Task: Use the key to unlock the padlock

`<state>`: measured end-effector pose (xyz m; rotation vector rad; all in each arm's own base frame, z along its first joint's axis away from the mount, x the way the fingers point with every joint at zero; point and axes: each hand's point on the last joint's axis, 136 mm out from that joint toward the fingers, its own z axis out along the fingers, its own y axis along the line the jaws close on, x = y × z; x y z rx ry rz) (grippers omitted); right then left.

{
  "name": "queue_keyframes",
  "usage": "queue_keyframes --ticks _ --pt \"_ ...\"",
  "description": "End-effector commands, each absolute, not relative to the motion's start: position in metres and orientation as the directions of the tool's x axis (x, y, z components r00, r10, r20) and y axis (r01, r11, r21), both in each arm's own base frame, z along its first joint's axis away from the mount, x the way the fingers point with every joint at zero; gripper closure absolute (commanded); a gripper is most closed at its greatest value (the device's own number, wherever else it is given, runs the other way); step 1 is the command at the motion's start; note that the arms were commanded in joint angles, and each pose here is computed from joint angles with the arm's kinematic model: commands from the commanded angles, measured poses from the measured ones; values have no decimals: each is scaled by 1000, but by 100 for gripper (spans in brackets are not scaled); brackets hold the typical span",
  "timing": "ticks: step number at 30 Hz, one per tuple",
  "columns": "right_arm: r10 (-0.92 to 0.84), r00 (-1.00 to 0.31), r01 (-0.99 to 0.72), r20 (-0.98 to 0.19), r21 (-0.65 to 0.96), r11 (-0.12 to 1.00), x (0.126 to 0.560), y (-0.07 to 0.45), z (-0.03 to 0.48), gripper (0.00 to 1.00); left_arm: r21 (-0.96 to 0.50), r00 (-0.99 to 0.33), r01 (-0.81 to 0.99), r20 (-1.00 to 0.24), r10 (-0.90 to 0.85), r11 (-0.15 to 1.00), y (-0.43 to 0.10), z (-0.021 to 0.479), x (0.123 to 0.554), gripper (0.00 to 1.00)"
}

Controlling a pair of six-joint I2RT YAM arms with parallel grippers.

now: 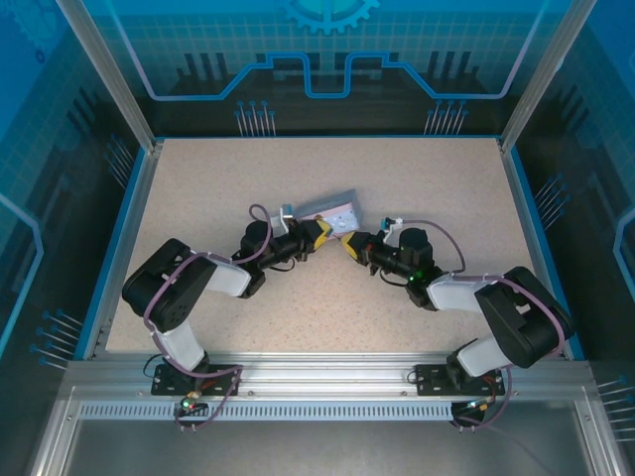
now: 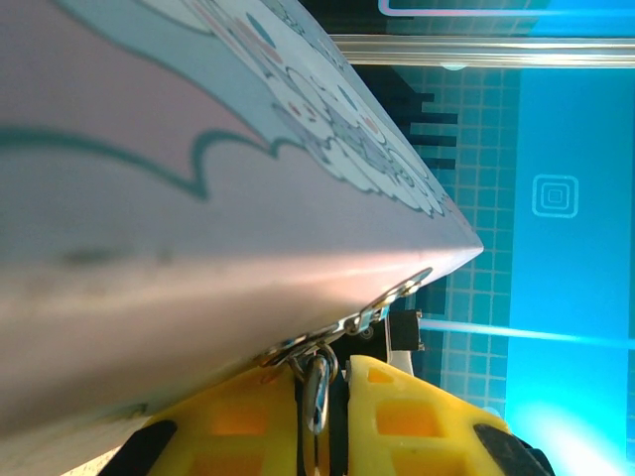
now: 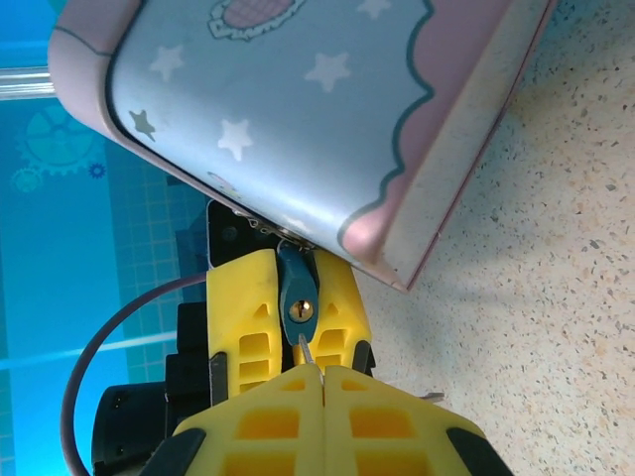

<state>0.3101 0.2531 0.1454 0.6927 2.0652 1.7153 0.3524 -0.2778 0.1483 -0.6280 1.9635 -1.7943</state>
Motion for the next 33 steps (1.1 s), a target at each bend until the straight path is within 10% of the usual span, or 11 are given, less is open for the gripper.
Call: queue_keyframes --ticks 1,33 --pt "594 -804 98 15 989 108 317 257 158 100 -998 -811 53 -53 -583 17 -274 180 354 100" --pt "580 -814 100 30 991 90 329 274 160 100 -999 -812 42 -45 -582 18 -276 174 355 100"
